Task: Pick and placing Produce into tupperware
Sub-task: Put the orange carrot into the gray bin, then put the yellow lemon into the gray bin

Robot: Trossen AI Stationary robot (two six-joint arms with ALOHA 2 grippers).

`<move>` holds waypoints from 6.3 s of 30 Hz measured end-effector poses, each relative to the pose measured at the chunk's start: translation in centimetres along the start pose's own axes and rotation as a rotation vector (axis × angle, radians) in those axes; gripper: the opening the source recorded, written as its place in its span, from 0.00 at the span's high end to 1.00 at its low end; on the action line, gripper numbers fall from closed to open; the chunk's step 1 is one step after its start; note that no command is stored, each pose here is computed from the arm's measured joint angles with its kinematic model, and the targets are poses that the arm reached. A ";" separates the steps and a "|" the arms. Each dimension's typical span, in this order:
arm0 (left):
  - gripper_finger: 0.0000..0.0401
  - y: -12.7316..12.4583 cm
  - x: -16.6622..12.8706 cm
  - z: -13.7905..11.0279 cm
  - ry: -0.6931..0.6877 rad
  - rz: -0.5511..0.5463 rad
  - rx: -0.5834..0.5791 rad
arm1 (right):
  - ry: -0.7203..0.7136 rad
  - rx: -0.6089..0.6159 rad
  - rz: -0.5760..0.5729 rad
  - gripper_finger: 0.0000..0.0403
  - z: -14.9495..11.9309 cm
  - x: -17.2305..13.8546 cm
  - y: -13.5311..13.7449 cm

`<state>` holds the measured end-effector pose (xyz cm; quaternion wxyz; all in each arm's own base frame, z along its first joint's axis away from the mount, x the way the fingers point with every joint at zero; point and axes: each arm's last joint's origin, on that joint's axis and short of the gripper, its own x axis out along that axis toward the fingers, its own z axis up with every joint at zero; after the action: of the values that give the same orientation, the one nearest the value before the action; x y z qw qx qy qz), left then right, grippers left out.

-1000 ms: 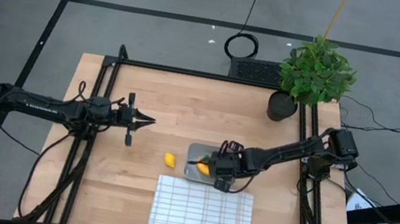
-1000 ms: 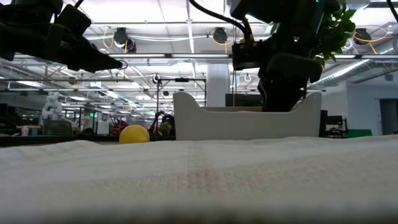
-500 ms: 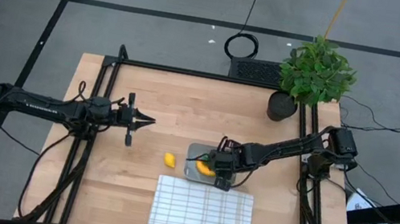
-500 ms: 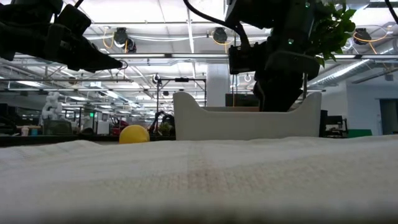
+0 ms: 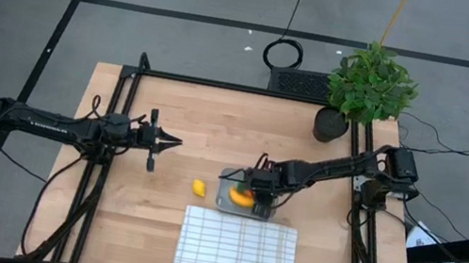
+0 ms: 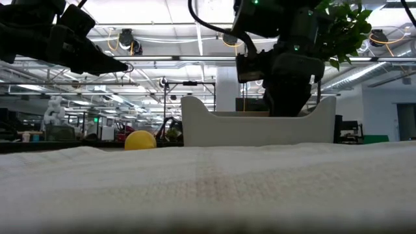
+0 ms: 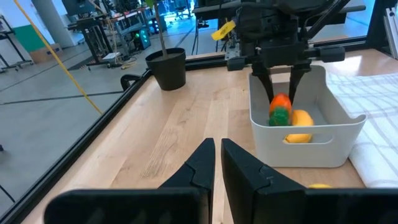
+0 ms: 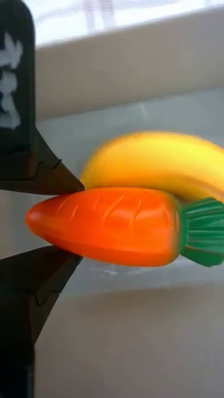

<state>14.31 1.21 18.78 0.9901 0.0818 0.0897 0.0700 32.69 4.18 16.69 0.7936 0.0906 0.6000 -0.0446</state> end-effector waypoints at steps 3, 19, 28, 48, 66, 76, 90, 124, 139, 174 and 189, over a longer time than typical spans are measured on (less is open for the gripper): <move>0.92 0.0 0.0 0.0 0.000 0.000 0.000 | -0.004 0.011 -0.001 0.73 0.1 0.0 -0.2; 0.92 0.0 0.0 -0.1 0.006 -0.001 0.000 | 0.054 0.008 -0.021 0.73 0.1 2.4 -0.5; 0.92 0.0 0.0 -0.1 0.009 -0.002 0.000 | 0.038 -0.015 -0.015 0.73 0.2 2.4 -0.5; 0.92 0.0 0.0 -0.3 0.029 -0.005 -0.007 | 0.036 -0.021 -0.013 0.73 0.3 2.5 -0.5; 0.92 0.0 0.0 -0.3 0.028 -0.005 -0.002 | 0.031 -0.011 -0.013 0.58 0.3 2.5 -0.5; 0.92 0.0 0.0 -0.3 0.028 -0.005 0.001 | -0.010 -0.010 0.004 0.58 0.5 1.8 -0.4; 0.92 0.0 0.0 -0.2 0.025 -0.004 -0.001 | -0.091 -0.020 0.018 0.58 0.7 -1.1 -0.3; 0.92 0.0 0.0 -0.3 0.030 0.012 -0.002 | -0.602 -0.314 -0.031 1.00 0.0 -13.4 0.2; 0.92 0.0 0.0 -0.3 0.030 0.013 -0.005 | -0.948 -0.297 -0.011 1.00 -4.0 -23.0 -3.0; 0.92 0.0 0.0 -0.3 0.030 0.013 0.016 | -1.334 -0.170 0.098 1.00 -17.8 -10.9 -7.4; 0.92 0.0 0.0 0.0 0.005 0.017 0.083 | -1.380 -0.208 0.072 1.00 -18.4 -8.3 -7.6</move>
<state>14.31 1.26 18.78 0.9850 0.1234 0.0943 0.0746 11.68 0.08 19.13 0.9989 -0.0151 -0.0433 -0.0080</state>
